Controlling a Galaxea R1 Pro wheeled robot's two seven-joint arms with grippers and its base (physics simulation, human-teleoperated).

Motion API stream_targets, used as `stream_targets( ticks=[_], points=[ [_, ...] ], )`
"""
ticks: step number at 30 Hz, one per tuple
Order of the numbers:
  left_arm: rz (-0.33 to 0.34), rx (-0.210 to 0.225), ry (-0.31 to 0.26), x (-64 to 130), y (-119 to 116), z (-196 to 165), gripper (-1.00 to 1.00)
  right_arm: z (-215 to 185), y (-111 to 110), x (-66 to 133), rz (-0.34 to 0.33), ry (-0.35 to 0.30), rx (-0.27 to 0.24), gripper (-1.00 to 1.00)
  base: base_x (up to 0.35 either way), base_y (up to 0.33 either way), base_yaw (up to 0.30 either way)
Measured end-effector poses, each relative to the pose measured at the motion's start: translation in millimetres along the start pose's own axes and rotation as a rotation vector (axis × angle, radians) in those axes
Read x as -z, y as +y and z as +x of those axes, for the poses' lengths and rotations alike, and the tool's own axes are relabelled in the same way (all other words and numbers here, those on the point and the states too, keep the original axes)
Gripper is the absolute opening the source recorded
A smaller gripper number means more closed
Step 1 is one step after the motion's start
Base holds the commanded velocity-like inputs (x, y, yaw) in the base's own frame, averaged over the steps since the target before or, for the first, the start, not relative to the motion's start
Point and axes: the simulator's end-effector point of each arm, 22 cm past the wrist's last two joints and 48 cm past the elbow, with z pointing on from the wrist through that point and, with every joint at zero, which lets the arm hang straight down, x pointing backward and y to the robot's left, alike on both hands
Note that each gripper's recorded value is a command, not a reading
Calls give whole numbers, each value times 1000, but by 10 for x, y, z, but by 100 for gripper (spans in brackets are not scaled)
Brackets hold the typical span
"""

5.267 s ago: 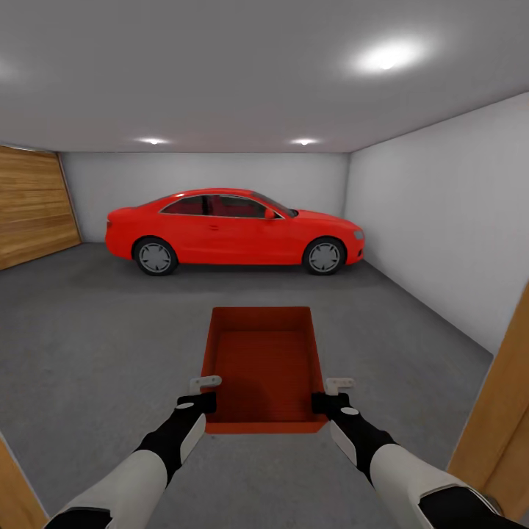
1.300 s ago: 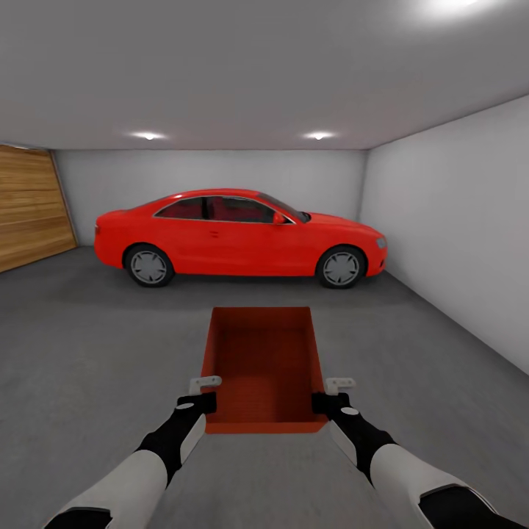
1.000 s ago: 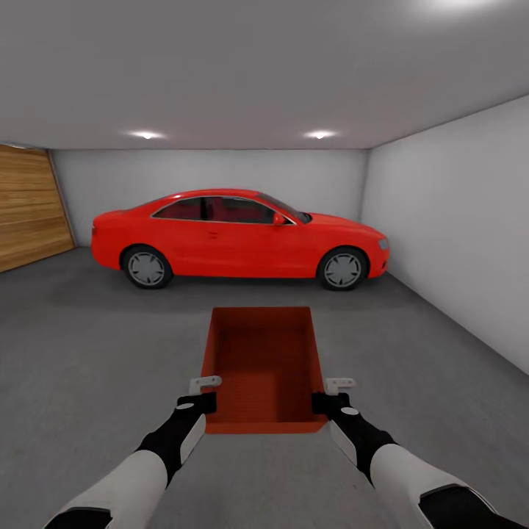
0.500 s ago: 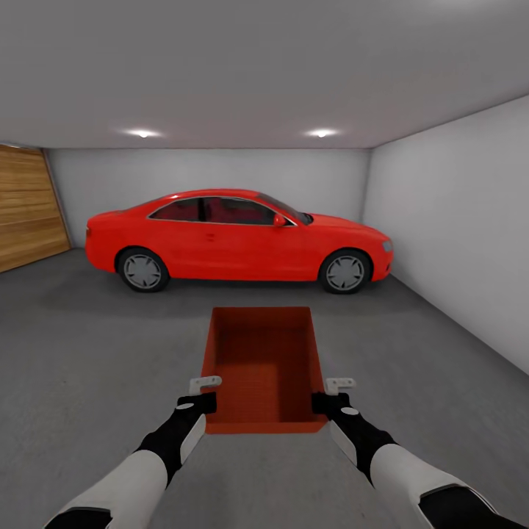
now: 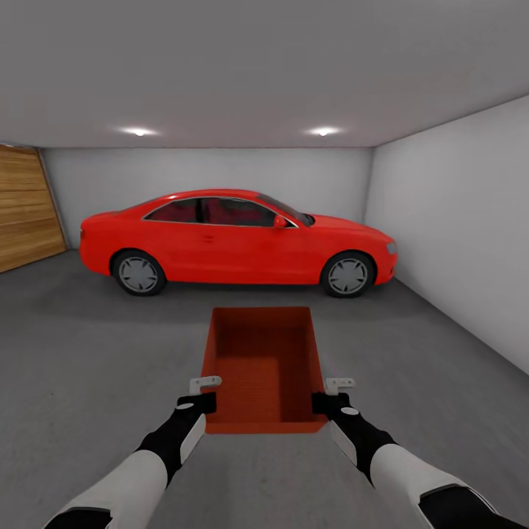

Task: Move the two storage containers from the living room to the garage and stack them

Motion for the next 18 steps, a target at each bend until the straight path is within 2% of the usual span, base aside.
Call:
stream_targets(
  ticks=[10,18],
  points=[
    [0,0,0,0,-1,2,-100,1,-1,0,0,0,0,-100,320,0,-13],
    [0,-1,3,0,-3,7,-100,6,-4,0,0,2,0,-100,320,0,-238]
  ],
)
